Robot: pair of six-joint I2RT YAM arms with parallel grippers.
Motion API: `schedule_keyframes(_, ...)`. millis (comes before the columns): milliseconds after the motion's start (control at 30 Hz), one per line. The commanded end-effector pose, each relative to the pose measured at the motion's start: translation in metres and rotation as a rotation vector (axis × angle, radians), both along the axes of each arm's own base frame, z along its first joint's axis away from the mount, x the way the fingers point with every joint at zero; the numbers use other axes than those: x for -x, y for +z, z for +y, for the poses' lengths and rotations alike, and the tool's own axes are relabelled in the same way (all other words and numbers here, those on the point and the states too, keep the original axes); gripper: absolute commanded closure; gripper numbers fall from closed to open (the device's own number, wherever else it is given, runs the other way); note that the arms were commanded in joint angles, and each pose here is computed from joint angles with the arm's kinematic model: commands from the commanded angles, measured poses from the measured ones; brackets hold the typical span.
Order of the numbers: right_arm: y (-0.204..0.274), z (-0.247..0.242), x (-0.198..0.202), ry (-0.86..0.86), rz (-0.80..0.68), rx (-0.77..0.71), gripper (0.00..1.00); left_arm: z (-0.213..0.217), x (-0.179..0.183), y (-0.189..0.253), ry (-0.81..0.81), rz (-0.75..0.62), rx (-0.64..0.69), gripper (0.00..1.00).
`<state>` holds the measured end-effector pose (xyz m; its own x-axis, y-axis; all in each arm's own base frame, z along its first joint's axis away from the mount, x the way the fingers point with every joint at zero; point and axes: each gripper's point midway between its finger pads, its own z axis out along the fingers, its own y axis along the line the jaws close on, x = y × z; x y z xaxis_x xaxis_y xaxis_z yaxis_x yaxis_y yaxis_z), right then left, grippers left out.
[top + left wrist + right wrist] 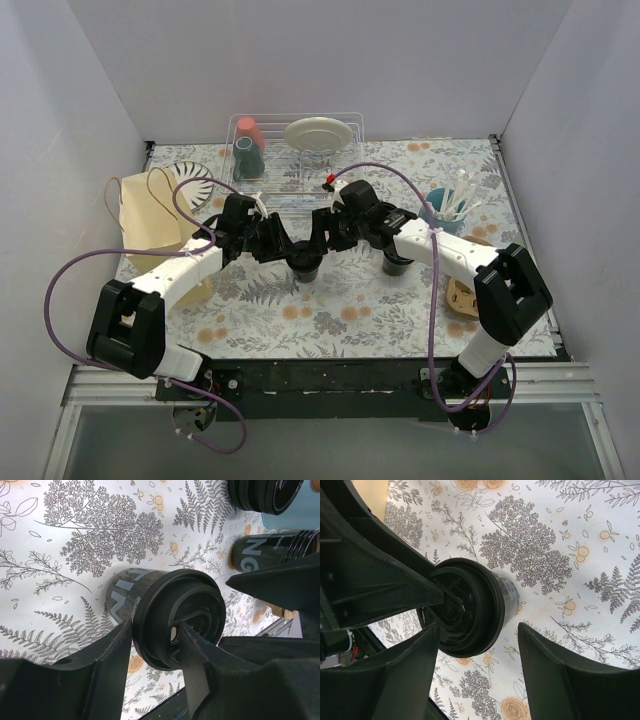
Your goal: Pack the takeout coffee
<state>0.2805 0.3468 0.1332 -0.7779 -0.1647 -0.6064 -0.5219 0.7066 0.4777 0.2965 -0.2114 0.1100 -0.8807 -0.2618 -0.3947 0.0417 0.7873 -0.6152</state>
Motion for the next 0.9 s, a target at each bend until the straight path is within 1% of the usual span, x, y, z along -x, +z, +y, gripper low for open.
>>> schedule_keyframes(0, 0.035, -0.002, -0.003, 0.016, -0.062, -0.063, 0.29, 0.015, 0.013, -0.025, 0.016, 0.049, -0.084, 0.59)
schedule_keyframes(133, 0.035, -0.01, 0.001, -0.008, -0.062, -0.067, 0.36, 0.017, 0.015, -0.028, 0.025, 0.053, -0.088, 0.59)
schedule_keyframes(200, 0.033, -0.015, 0.001, -0.041, -0.053, -0.062, 0.38, 0.017, 0.017, -0.029, 0.027, 0.055, -0.089, 0.59)
schedule_keyframes(233, 0.035, -0.02, -0.002, -0.071, -0.065, -0.058, 0.41, 0.018, 0.017, -0.029, 0.032, 0.056, -0.086, 0.59)
schedule_keyframes(333, 0.029, -0.025, 0.003, -0.105, -0.043, -0.062, 0.44, 0.018, 0.02, -0.029, 0.037, 0.058, -0.081, 0.59)
schedule_keyframes(533, 0.016, -0.02, 0.014, -0.109, 0.03, -0.11, 0.48, 0.019, 0.022, -0.03, 0.046, 0.06, -0.074, 0.59)
schedule_keyframes(867, 0.006, -0.008, 0.013, -0.127, 0.07, -0.183, 0.52, 0.019, 0.024, -0.034, 0.055, 0.071, -0.067, 0.59)
